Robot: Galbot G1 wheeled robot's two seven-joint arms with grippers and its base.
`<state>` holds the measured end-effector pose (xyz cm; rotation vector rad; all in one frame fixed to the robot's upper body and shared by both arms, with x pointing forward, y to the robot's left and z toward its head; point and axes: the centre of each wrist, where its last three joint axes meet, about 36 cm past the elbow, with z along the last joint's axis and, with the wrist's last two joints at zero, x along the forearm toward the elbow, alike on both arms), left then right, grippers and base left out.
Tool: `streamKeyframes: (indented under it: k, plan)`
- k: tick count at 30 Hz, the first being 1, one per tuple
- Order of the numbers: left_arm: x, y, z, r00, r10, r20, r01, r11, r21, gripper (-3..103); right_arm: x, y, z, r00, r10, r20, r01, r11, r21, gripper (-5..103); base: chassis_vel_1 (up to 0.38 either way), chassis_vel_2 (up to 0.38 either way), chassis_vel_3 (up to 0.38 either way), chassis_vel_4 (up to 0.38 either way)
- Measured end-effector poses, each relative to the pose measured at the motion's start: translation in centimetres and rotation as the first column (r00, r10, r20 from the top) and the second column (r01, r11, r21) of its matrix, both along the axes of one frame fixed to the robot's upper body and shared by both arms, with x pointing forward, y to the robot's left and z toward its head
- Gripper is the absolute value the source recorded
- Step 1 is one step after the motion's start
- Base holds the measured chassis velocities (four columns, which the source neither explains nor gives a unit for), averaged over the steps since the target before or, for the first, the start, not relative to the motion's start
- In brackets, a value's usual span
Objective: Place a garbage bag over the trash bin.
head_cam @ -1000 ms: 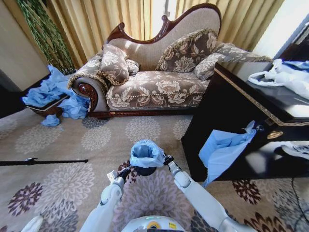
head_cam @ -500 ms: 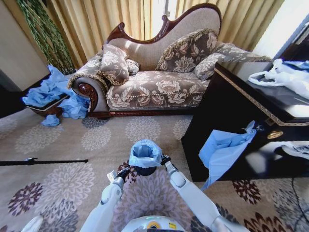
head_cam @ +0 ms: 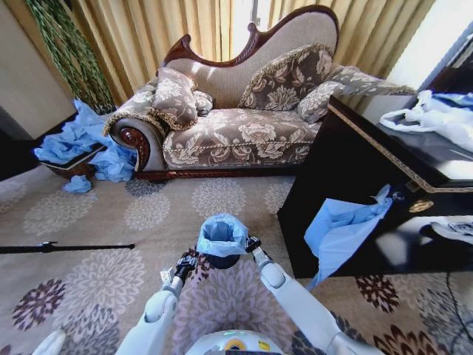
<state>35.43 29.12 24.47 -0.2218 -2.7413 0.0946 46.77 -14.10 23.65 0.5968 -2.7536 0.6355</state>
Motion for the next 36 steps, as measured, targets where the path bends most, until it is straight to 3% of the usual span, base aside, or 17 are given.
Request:
streamKeyframes:
  k: [1,3,5,7,12,15,22,24,25,28,29,35,36]
  plan:
    - [0.2,0.4,-0.3,1.000,-0.022,0.003,0.022,1.000,0.019,68,0.0,-0.1,0.0,1.000,0.000,0.001,0.000,1.000,0.000,0,0.000,0.000,0.000,0.000]
    - [0.3,0.5,-0.4,0.999,-0.033,0.001,0.033,0.999,0.021,68,0.0,-0.1,0.0,1.000,0.000,0.002,0.000,1.000,0.000,0,0.000,0.000,0.000,0.000]
    - [0.4,0.6,-0.7,0.999,-0.051,-0.004,0.051,0.998,0.021,79,0.0,-0.1,0.0,1.000,-0.001,0.004,0.001,1.000,0.002,0,0.000,0.000,0.000,0.000]
    - [0.6,0.7,-1.1,0.993,-0.115,-0.001,0.115,0.993,0.039,89,0.1,-0.1,0.1,1.000,-0.002,0.005,0.002,1.000,0.003,0,0.000,0.000,0.000,0.000]
    - [1.0,0.7,-1.0,0.981,-0.191,0.032,0.187,0.978,0.094,100,0.0,-0.2,0.0,1.000,-0.003,0.007,0.003,1.000,0.006,0,0.000,0.000,0.000,0.000]
    - [1.1,0.5,-0.7,0.983,-0.179,0.050,0.172,0.979,0.108,102,0.0,-0.2,-0.1,1.000,-0.003,0.006,0.003,1.000,0.006,0,0.000,0.000,0.000,0.000]
    - [1.8,0.1,-0.1,0.988,-0.130,0.078,0.121,0.986,0.118,81,-0.1,0.0,-0.1,1.000,-0.001,0.005,0.001,1.000,0.008,0,0.000,0.000,0.000,0.000]
    - [1.9,0.0,0.2,0.989,-0.122,0.086,0.112,0.987,0.118,71,-0.1,0.1,-0.1,1.000,0.000,0.005,0.000,1.000,0.009,0,0.000,0.000,0.000,0.000]
    - [1.9,0.0,0.2,0.989,-0.122,0.086,0.112,0.987,0.118,71,-0.1,0.1,-0.1,1.000,0.000,0.005,0.000,1.000,0.009,0,0.000,0.000,0.000,0.000]
    - [2.0,0.0,0.3,0.989,-0.122,0.087,0.112,0.987,0.118,54,0.0,0.1,-0.1,1.000,0.000,0.006,0.000,1.000,0.008,0,0.000,0.000,0.000,0.000]
    - [2.0,0.0,0.3,0.989,-0.122,0.087,0.112,0.987,0.118,54,0.0,0.1,-0.1,1.000,0.000,0.006,0.000,1.000,0.008,0,0.000,0.000,0.000,0.000]
    - [2.2,-0.5,-0.1,0.988,-0.131,0.078,0.123,0.987,0.100,27,0.1,-0.1,0.0,1.000,-0.002,0.009,0.002,1.000,0.005,0,0.000,0.000,0.000,0.000]
    - [2.2,-0.5,-0.1,0.988,-0.131,0.078,0.123,0.987,0.100,27,0.1,-0.1,0.0,1.000,-0.002,0.009,0.002,1.000,0.005,0,0.000,0.000,0.000,0.000]
